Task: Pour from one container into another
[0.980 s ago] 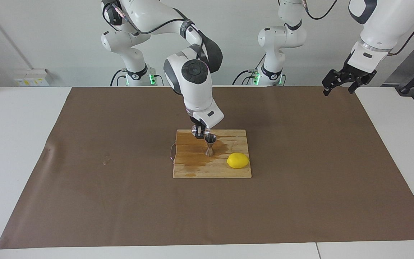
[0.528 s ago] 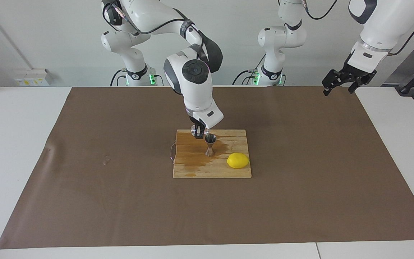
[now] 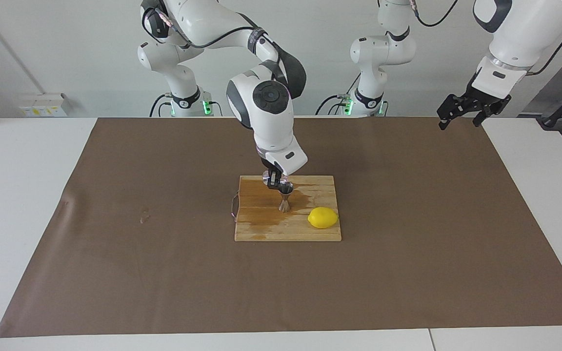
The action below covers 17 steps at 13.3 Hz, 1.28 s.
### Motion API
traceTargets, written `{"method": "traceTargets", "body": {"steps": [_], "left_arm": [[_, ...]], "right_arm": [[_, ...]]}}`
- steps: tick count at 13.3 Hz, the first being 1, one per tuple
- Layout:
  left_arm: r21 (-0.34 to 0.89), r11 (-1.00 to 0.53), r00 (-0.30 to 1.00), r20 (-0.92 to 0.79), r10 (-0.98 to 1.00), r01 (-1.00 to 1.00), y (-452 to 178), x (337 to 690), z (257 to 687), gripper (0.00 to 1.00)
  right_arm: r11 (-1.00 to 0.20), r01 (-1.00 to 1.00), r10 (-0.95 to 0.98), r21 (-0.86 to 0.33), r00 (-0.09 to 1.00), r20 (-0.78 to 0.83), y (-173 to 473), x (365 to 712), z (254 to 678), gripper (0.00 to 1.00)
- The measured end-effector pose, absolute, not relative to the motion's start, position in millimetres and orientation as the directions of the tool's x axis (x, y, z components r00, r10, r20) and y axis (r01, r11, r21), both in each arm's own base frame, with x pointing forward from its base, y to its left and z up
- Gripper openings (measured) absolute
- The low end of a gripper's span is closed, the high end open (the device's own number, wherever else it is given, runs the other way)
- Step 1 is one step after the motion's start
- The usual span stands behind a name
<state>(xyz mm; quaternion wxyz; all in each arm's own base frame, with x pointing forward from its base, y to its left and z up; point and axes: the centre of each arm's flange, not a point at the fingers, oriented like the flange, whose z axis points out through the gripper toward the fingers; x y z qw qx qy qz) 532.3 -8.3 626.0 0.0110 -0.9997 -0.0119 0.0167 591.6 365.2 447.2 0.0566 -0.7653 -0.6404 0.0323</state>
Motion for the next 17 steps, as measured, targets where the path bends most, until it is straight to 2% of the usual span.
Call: {"method": "traceTargets", "body": {"steps": [17], "left_arm": [[-0.022, -0.999, 0.999, -0.033, 0.024, 0.023, -8.3, 532.3, 626.0, 1.0]], "right_arm": [[-0.196, 0.974, 0.98, -0.11, 0.197, -0.001, 373.7, 593.3, 442.0, 0.49]]}}
